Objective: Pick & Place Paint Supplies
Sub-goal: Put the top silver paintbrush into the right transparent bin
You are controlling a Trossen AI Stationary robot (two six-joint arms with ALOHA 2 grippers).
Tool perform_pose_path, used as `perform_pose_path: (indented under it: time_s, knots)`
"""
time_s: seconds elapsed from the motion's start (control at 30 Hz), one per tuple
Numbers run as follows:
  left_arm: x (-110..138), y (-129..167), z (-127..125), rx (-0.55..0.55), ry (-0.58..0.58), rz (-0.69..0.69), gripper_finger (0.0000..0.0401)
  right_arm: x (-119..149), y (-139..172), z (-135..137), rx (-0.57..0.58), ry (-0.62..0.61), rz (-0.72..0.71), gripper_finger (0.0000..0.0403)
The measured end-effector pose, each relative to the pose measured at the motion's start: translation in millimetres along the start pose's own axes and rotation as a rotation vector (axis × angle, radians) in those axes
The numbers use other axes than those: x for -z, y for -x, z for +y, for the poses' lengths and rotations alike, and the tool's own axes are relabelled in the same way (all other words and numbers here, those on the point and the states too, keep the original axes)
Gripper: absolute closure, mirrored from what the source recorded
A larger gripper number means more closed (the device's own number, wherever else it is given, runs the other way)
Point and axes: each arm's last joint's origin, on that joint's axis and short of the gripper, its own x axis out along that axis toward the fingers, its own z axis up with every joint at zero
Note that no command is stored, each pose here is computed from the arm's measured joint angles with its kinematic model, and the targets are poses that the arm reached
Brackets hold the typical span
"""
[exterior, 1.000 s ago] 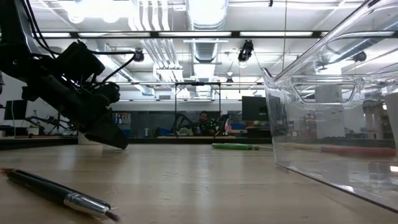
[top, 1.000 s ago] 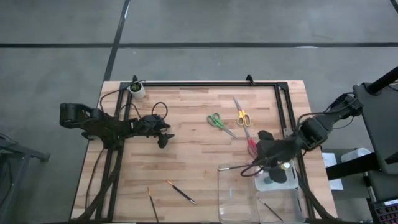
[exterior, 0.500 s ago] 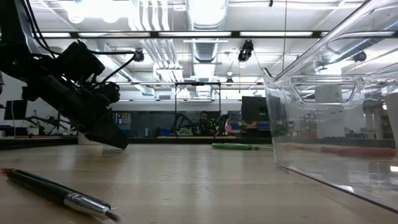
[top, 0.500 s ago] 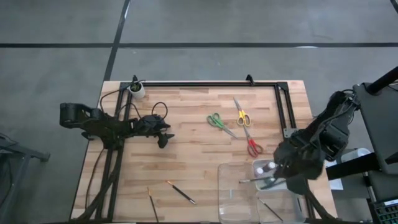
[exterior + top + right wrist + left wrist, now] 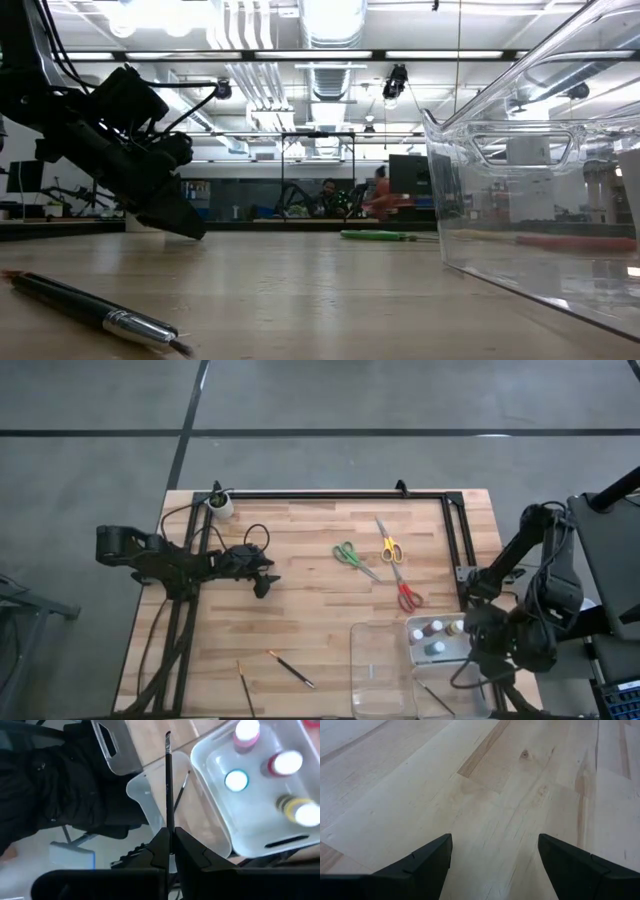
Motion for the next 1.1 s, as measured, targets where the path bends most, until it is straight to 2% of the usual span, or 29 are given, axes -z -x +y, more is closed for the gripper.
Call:
perform_pose_path:
  time_s: [0.3, 0.63, 1.1]
  knots:
    - [0.0, 0.0, 0.0, 0.0, 0.0, 0.0, 0.0098, 21.1, -18.3, 14.4, 0.025, -0.123, 0.088, 0.0391]
    - [0.0, 0.0, 0.0, 0.0, 0.0, 0.0, 0.0098, 40.4, -47.2, 28.0, 0.1, -0.084, 0.126, 0.0391]
    - [0.0, 0.0, 0.0, 0.0, 0.0, 0.0, 0.0098, 48.2, -82.1, 37.4, 0.206, -0.07, 0.103, 0.0391]
